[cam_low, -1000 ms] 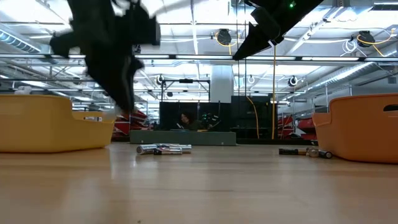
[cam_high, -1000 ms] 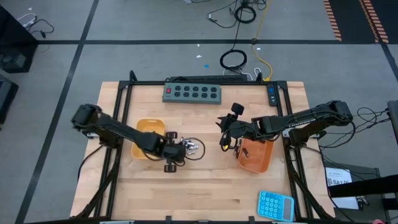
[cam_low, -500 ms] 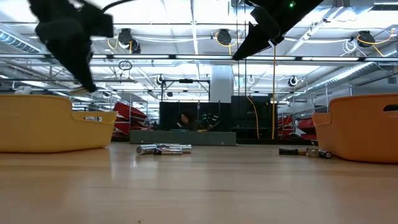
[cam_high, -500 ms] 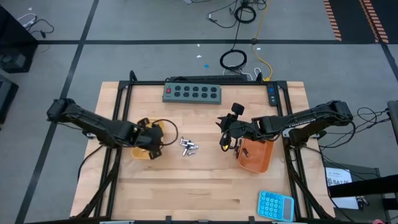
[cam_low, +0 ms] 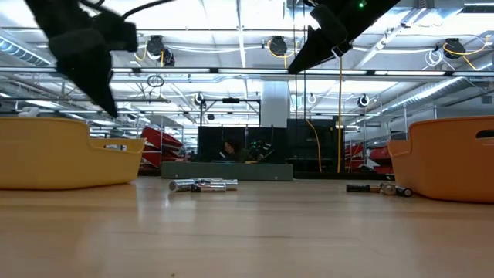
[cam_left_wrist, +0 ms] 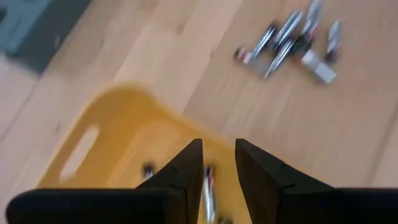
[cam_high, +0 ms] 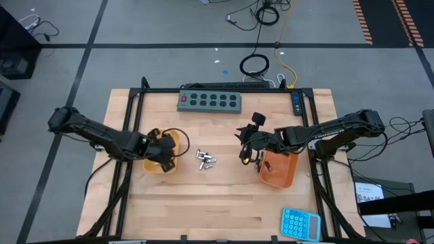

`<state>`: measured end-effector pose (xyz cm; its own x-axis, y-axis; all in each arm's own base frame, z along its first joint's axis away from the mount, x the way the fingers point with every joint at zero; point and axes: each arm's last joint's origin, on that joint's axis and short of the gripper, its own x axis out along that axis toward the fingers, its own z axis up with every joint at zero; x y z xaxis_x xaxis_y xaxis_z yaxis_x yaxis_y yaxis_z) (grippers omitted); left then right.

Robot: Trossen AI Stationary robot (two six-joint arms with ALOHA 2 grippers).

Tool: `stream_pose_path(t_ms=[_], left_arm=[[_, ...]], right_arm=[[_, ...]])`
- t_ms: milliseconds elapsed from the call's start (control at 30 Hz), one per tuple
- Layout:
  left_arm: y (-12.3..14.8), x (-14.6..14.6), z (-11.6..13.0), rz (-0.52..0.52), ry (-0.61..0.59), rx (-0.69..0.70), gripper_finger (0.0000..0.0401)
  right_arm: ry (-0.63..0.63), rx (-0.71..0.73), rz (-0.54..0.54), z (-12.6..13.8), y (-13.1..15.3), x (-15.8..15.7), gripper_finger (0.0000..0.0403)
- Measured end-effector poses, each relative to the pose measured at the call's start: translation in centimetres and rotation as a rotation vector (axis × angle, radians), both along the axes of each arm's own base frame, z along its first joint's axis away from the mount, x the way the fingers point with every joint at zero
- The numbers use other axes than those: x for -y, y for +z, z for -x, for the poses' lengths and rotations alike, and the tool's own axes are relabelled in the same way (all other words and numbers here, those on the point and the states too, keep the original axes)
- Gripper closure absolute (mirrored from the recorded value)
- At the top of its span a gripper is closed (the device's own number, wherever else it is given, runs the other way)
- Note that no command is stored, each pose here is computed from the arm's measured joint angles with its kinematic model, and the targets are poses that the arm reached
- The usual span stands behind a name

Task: Sort batteries
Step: Put the silver battery into the yellow bin

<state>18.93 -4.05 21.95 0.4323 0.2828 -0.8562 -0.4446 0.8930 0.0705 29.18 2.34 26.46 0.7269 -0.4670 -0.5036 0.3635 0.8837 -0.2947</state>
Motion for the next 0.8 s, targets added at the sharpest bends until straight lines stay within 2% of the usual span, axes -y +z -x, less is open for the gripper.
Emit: stream_pose_path(t_ms=[167, 333, 467, 633, 800], left_arm=[[-0.3, -1.2, -1.9, -0.006, -0.036, 0.033, 0.0295], [-2.0, -2.3, -4.0, 0.063, -0.082, -0.002, 0.0294], [-2.9, -1.7, -5.8, 0.116, -0.161, 0.002, 0.0277], [-3.2, -0.1, -8.3, 0.127, -0.213, -0.019, 0.0228], [-4.3, 1.2, -10.6, 0.130, -0.200, -0.059, 0.0208]], right_arm=[[0.007, 0.045, 0.002, -0.3, 0.4, 0.0, 0.0313], [0.011, 0.073, 0.001, -0.4, 0.6, 0.0, 0.0312], [0.035, 0.084, -0.008, -0.6, 0.7, -0.1, 0.0313], [0.034, 0.083, -0.006, -0.6, 0.7, -0.1, 0.0313], [0.032, 0.081, -0.009, -0.5, 0.7, -0.1, 0.0312]])
